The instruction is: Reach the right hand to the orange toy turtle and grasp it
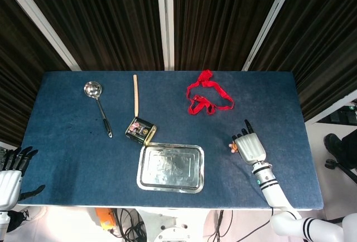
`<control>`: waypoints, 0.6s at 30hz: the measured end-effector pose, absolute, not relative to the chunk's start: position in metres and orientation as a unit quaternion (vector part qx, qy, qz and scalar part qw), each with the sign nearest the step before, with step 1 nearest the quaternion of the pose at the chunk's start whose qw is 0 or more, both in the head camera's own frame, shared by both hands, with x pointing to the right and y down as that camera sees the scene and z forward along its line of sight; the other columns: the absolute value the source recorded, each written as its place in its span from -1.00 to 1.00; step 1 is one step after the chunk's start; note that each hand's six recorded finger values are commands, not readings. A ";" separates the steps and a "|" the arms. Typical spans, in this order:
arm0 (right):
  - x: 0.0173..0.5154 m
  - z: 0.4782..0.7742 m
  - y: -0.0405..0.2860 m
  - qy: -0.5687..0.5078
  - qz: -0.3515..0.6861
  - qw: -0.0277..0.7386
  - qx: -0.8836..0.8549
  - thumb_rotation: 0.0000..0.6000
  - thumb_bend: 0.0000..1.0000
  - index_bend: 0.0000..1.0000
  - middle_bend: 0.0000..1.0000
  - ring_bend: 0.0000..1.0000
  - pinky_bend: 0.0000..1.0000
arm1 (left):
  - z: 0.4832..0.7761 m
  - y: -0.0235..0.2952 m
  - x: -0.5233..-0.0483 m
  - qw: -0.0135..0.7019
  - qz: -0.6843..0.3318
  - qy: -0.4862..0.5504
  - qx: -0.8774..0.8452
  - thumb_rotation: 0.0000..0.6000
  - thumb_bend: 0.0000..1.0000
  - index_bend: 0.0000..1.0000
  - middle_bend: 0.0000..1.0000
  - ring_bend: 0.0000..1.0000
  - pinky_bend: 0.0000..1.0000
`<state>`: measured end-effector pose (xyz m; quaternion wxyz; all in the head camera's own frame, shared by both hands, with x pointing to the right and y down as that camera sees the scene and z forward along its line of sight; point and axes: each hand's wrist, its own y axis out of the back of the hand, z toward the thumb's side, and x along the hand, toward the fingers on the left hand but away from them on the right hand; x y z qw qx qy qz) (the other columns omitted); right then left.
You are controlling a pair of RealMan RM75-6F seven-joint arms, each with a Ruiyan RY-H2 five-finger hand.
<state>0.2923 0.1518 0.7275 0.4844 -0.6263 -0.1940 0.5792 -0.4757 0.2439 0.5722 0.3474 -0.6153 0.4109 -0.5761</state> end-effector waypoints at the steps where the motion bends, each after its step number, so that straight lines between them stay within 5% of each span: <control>1: 0.293 0.728 0.152 -0.194 0.579 0.486 -0.625 1.00 -0.13 1.00 0.81 -0.25 -1.00 | 0.572 0.244 -0.476 0.347 -0.576 0.411 -0.615 1.00 -0.85 -0.73 -0.87 -1.00 -0.96; 6: 0.293 0.727 0.152 -0.202 0.576 0.487 -0.625 1.00 -0.25 0.95 0.77 -0.27 -1.00 | 0.572 0.245 -0.476 0.347 -0.576 0.412 -0.615 1.00 -0.85 -0.73 -0.87 -1.00 -0.96; 8: 0.294 0.725 0.152 -0.209 0.572 0.485 -0.628 1.00 -0.57 0.56 0.41 -0.41 -1.00 | 0.572 0.245 -0.475 0.348 -0.575 0.412 -0.615 1.00 -0.85 -0.73 -0.87 -1.00 -0.96; 10: 0.298 0.722 0.152 -0.211 0.569 0.485 -0.629 1.00 -0.82 -0.12 -0.24 -0.73 -1.00 | 0.571 0.244 -0.475 0.348 -0.575 0.412 -0.615 1.00 -0.85 -0.73 -0.87 -1.00 -0.96; 13: 0.304 0.715 0.152 -0.219 0.571 0.480 -0.629 1.00 -0.94 -0.91 -0.95 -1.00 -1.00 | 0.571 0.244 -0.473 0.351 -0.574 0.411 -0.615 1.00 -0.85 -0.73 -0.87 -1.00 -0.96; 18: 0.318 0.694 0.151 -0.251 0.568 0.467 -0.629 1.00 -0.95 -1.00 -1.00 -1.00 -1.00 | 0.574 0.242 -0.472 0.346 -0.577 0.409 -0.617 1.00 -0.85 -0.73 -0.87 -1.00 -0.96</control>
